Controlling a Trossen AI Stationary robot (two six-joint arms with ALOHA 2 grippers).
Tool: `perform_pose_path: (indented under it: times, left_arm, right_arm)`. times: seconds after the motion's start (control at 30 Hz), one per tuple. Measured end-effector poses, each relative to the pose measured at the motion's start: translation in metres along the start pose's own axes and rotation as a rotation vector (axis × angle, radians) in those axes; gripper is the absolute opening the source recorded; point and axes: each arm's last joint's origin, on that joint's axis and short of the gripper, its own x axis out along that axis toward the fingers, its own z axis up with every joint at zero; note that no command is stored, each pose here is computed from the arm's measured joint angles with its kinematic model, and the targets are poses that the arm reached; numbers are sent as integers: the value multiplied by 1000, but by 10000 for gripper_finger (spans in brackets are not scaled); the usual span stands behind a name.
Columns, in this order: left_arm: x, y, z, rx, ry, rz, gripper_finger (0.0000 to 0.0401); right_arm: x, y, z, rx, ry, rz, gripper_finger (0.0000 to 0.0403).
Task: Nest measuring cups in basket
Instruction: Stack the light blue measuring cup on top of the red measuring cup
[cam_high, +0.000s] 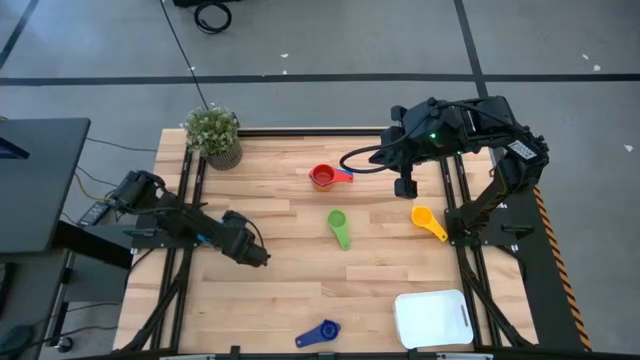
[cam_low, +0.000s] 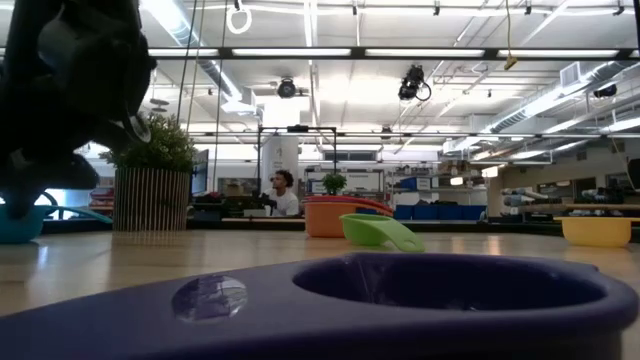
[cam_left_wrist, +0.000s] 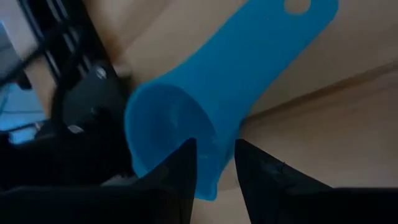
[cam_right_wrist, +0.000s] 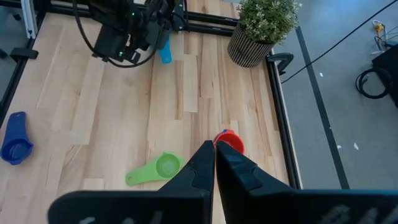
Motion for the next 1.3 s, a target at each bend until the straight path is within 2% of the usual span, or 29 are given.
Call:
perform_pose_path:
  times: [0.13,0.3,0.63,0.93,1.1,1.3]
  left_arm:
    - [7,-1,0,-7,25,-17,117]
    - [7,-1,1,-7,-30,-11,111]
    - [7,-1,4,59,-69,-14,28]
    - [5,-2,4,53,-71,-17,17]
    - [-11,-5,7,54,-74,-34,16]
    - [-53,-11,14,119,-97,-113,15]
  right_arm:
    - [0,0,0,0,0,0,22]
    - [0,0,0,0,0,0,22]
    - [0,0,0,0,0,-1,22]
    - [0,0,0,-21,0,-1,22]
    - [0,0,0,-27,0,-2,19]
    - [0,0,0,-48,1,-2,6]
